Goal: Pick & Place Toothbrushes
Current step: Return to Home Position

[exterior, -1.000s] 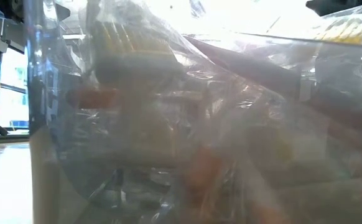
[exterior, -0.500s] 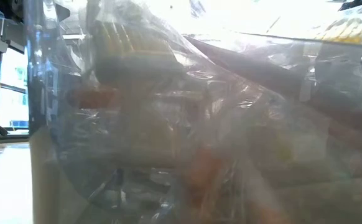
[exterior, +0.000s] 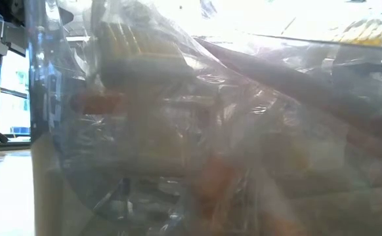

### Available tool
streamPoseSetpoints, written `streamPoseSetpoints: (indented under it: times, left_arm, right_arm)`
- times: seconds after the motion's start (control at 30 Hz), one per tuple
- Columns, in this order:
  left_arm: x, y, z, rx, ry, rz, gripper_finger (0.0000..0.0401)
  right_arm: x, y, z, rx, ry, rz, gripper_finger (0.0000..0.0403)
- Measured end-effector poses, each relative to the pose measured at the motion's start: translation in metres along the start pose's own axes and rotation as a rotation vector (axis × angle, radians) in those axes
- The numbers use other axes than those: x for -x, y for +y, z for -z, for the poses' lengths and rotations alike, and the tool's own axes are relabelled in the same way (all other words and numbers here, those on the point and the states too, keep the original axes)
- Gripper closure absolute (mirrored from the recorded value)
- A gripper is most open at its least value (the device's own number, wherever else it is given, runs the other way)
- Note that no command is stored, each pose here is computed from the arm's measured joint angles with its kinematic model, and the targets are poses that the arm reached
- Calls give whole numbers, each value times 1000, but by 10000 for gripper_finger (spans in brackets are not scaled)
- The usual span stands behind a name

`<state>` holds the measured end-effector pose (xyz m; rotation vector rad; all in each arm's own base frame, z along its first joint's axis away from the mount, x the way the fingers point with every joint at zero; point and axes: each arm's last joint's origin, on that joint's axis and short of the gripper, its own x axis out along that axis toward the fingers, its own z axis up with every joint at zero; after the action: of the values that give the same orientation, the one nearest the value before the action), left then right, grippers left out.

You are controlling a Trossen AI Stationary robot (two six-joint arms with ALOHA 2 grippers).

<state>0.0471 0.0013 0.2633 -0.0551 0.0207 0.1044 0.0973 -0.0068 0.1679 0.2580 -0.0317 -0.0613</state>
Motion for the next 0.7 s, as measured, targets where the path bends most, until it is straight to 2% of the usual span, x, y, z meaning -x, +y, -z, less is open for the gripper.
streamPoseSetpoints:
  times: [0.43, 0.7]
  left_arm:
    - [-2, 0, 4, -5, 18, 4, 399]
    - [-22, -3, 31, -34, 15, 7, 399]
  right_arm:
    - [0, 0, 1, 27, 8, 3, 400]
    - [0, 0, 1, 28, 10, 4, 400]
